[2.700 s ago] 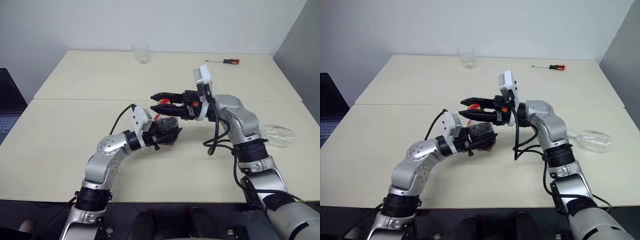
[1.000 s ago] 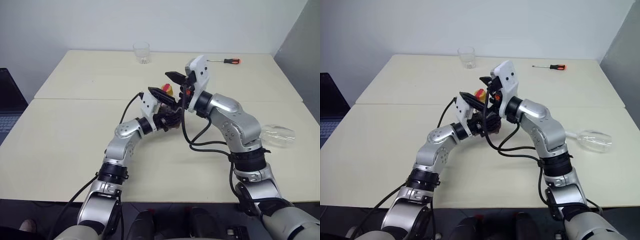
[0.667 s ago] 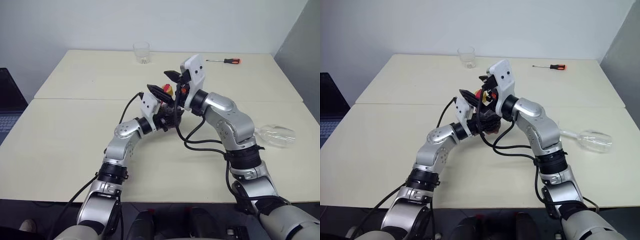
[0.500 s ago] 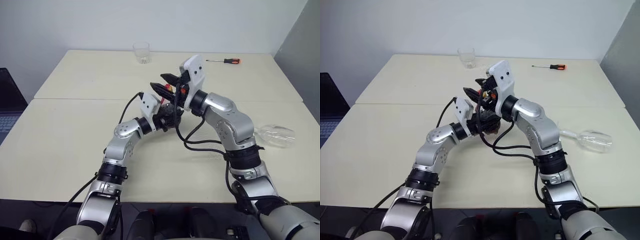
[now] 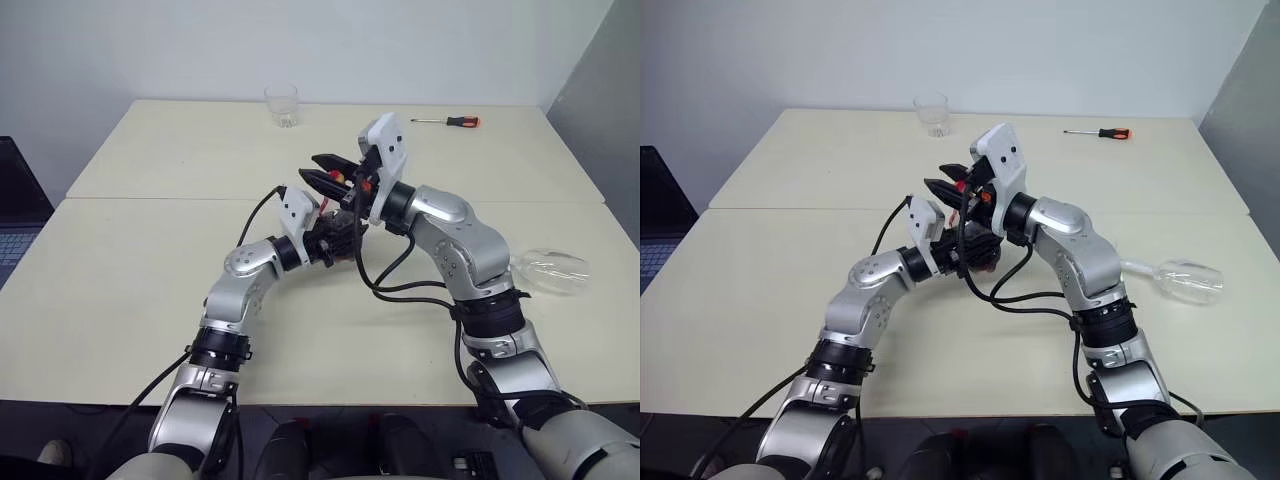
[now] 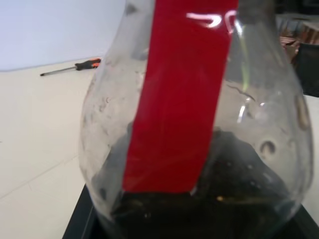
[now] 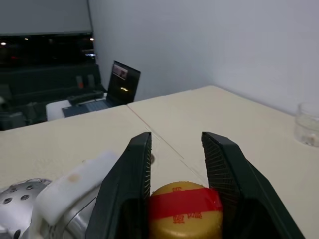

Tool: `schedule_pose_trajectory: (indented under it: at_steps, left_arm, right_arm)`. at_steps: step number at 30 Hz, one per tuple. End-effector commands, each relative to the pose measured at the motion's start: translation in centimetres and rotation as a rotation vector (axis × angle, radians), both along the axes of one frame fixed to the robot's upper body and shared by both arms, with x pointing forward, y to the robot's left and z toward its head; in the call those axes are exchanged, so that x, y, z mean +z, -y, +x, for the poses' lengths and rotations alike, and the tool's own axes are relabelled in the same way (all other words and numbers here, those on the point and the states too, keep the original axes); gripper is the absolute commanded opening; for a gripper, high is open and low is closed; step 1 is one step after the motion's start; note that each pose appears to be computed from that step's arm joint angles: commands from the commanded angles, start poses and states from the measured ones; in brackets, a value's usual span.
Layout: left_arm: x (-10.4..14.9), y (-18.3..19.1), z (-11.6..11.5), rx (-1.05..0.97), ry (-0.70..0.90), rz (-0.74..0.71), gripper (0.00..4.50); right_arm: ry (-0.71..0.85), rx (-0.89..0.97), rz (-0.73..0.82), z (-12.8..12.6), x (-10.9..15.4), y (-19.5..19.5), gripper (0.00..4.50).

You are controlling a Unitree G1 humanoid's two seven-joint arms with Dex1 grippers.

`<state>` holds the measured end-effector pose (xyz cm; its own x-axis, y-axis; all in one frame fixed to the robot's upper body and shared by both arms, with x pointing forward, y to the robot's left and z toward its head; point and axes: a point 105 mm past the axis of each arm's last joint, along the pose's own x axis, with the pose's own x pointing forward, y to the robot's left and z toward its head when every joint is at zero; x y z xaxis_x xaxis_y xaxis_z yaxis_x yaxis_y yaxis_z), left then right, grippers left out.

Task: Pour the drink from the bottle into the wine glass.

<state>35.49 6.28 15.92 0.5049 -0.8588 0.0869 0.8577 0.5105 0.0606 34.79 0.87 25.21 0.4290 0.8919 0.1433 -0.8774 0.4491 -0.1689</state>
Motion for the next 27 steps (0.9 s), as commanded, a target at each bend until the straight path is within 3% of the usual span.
schedule_pose_trajectory:
  at_steps: [1, 9, 18, 27]
  left_arm:
    - [2.1, 0.5, -2.9, -0.128, 0.074, -0.008, 2.18]
    - [1.9, 0.1, -6.3, -0.208, 0.040, 0.025, 2.18]
    - [1.9, -1.5, -8.0, -0.250, 0.026, 0.054, 2.18]
    - [2.1, -1.9, -8.5, -0.275, 0.031, 0.071, 2.18]
  right_arm:
    - [0.057, 0.031, -0.005, 0.1, 1.0, 1.3, 1.28]
    - [0.044, 0.211, -0.042, -0.1, 0.2, 2.4, 1.28]
    - [0.017, 0.452, -0.042, -2.2, 0.3, 2.5, 1.28]
    - [0.129, 0.585, -0.094, -4.1, 0.2, 2.4, 1.28]
